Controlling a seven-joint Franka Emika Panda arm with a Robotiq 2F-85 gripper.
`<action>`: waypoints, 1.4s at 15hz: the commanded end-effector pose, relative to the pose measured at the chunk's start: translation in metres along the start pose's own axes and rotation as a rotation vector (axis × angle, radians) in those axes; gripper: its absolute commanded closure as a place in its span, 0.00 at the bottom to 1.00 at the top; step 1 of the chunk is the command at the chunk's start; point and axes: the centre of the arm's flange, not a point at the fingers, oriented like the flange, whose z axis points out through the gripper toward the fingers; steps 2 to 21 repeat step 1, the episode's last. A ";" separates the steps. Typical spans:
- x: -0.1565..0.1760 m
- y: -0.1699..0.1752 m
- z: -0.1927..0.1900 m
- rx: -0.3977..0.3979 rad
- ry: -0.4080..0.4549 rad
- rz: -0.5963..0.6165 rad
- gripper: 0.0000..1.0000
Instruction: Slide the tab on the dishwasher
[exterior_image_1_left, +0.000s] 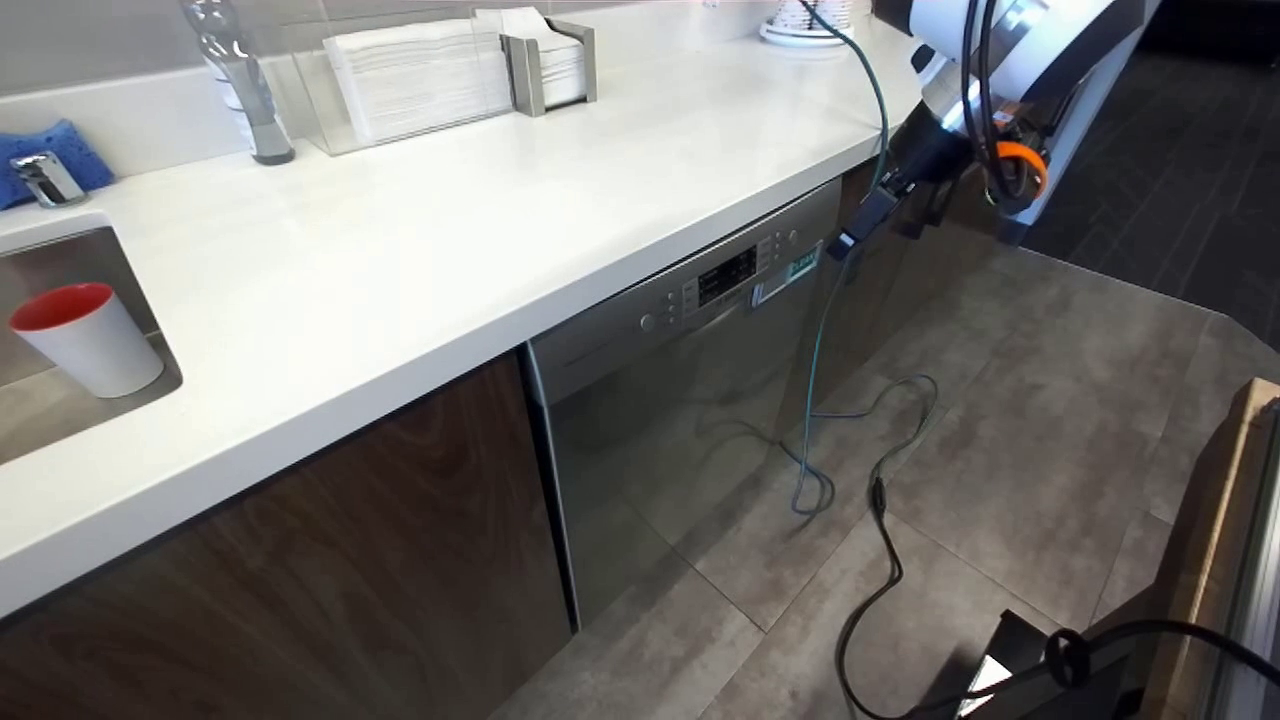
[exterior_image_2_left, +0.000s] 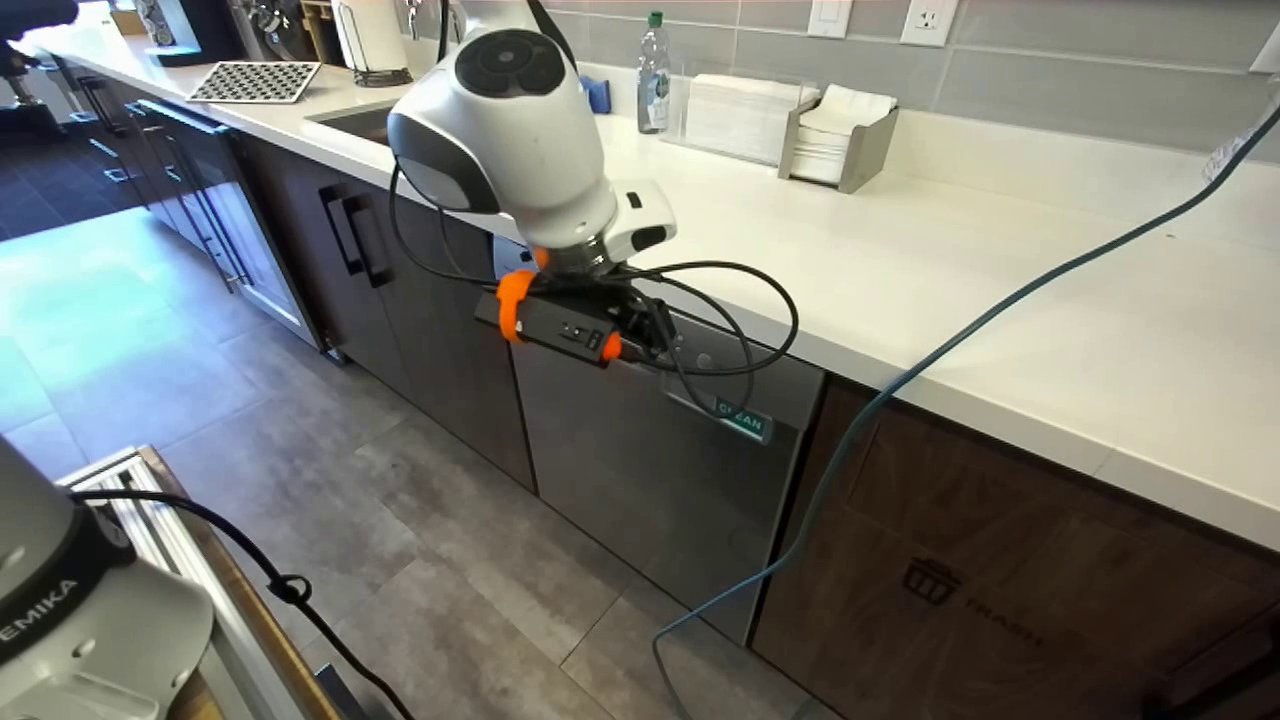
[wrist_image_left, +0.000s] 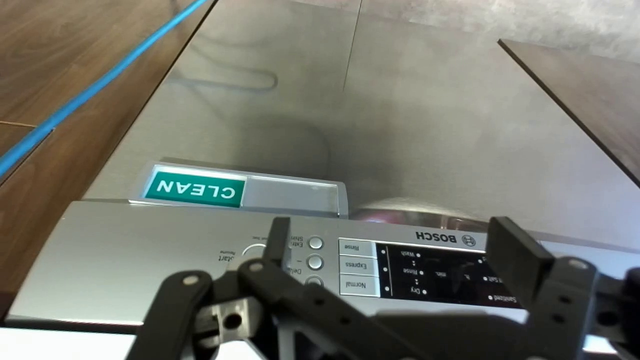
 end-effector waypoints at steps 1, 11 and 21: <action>0.000 0.000 0.000 0.000 0.000 0.000 0.00; 0.000 0.000 0.000 0.000 0.000 0.000 0.00; 0.000 0.000 0.000 0.000 0.000 0.000 0.00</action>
